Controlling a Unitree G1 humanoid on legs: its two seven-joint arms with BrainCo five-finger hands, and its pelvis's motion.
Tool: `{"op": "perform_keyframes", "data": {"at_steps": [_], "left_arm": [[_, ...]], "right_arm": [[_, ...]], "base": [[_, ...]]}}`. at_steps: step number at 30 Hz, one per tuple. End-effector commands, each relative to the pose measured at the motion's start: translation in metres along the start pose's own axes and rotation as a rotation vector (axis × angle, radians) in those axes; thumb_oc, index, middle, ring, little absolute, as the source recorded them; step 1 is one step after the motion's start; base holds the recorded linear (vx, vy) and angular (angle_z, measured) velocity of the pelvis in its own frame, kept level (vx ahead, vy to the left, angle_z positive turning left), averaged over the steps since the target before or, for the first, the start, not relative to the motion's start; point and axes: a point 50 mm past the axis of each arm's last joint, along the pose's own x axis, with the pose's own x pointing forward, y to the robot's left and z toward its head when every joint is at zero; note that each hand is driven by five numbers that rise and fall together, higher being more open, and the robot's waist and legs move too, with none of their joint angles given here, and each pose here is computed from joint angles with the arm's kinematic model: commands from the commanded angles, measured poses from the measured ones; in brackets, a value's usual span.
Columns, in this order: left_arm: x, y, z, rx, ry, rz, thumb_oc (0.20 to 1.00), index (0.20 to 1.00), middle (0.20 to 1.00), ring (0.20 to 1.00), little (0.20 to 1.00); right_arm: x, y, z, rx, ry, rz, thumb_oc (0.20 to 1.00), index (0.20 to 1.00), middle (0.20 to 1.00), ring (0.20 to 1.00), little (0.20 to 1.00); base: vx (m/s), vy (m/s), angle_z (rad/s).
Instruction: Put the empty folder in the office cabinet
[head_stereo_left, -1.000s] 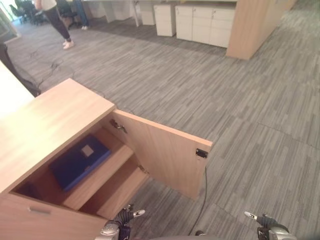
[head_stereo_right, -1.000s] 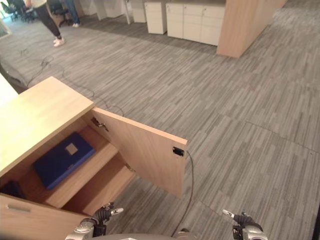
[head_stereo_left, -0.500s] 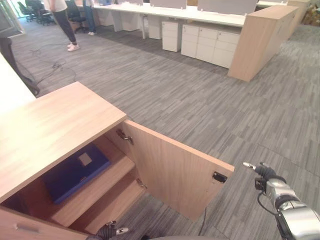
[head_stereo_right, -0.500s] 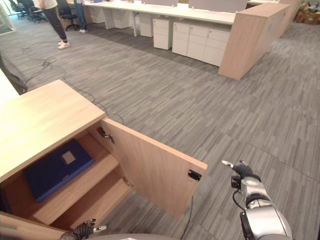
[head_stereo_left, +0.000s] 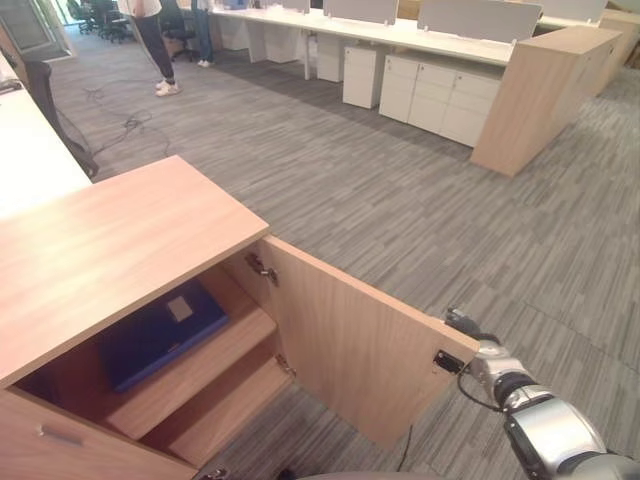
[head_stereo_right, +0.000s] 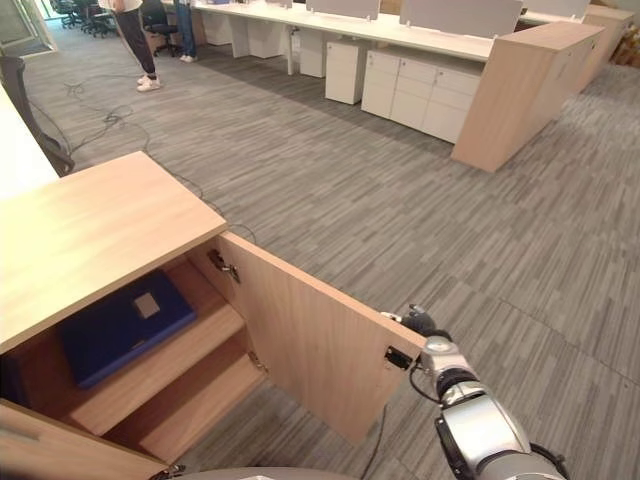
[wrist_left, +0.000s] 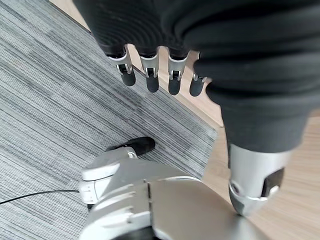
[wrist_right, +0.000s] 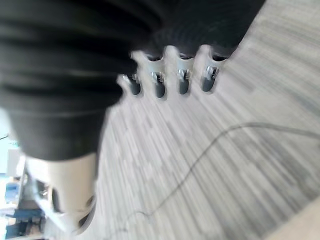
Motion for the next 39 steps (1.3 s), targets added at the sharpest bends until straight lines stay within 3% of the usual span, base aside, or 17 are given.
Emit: {"op": "perform_keyframes", "data": {"at_steps": [1, 5, 9, 15, 21, 29, 33, 39], "left_arm": [[0.004, 0.002, 0.016, 0.026, -0.018, 0.019, 1.000, 1.000, 1.000, 1.000, 1.000], [0.004, 0.006, 0.019, 0.021, -0.025, 0.039, 1.000, 1.000, 1.000, 1.000, 1.000], [0.003, 0.021, 0.023, 0.001, -0.045, 0.100, 1.000, 1.000, 1.000, 1.000, 1.000], [0.006, 0.018, 0.056, -0.009, -0.142, 0.116, 1.000, 1.000, 1.000, 1.000, 1.000], [0.003, 0.034, 0.025, 0.083, 0.026, 0.145, 1.000, 1.000, 1.000, 1.000, 1.000], [0.002, 0.047, 0.032, 0.088, 0.008, 0.192, 1.000, 1.000, 1.000, 1.000, 1.000], [-0.004, 0.070, 0.036, 0.059, -0.007, 0.268, 1.000, 1.000, 1.000, 1.000, 1.000], [-0.004, 0.073, 0.043, 0.063, -0.030, 0.273, 1.000, 1.000, 1.000, 1.000, 1.000]], "right_arm": [[0.000, 0.040, 0.013, -0.040, -0.076, 0.121, 1.000, 1.000, 1.000, 1.000, 1.000], [-0.008, 0.066, -0.010, -0.061, -0.047, 0.217, 1.000, 1.000, 1.000, 1.000, 1.000], [-0.032, 0.101, -0.042, -0.171, -0.069, 0.422, 1.000, 1.000, 1.000, 1.000, 1.000], [-0.038, 0.107, -0.026, -0.143, -0.163, 0.462, 1.000, 1.000, 1.000, 1.000, 1.000], [-0.046, 0.121, -0.012, -0.104, -0.212, 0.555, 1.000, 1.000, 1.000, 1.000, 1.000], [-0.044, 0.122, -0.015, 0.056, -0.173, 0.495, 1.000, 1.000, 1.000, 1.000, 1.000], [-0.043, 0.123, -0.012, 0.106, -0.177, 0.475, 1.000, 1.000, 1.000, 1.000, 1.000], [-0.031, 0.082, 0.012, 0.187, -0.258, 0.311, 1.000, 1.000, 1.000, 1.000, 1.000]], "base": [[-0.03, -0.004, 0.00], [-0.02, -0.018, 0.02], [-0.07, -0.091, 0.34], [-0.28, 0.057, 1.40], [-0.04, 0.233, 1.08], [0.02, 0.269, 0.75], [0.04, 0.216, 0.48], [0.16, 0.092, 0.89]]}}
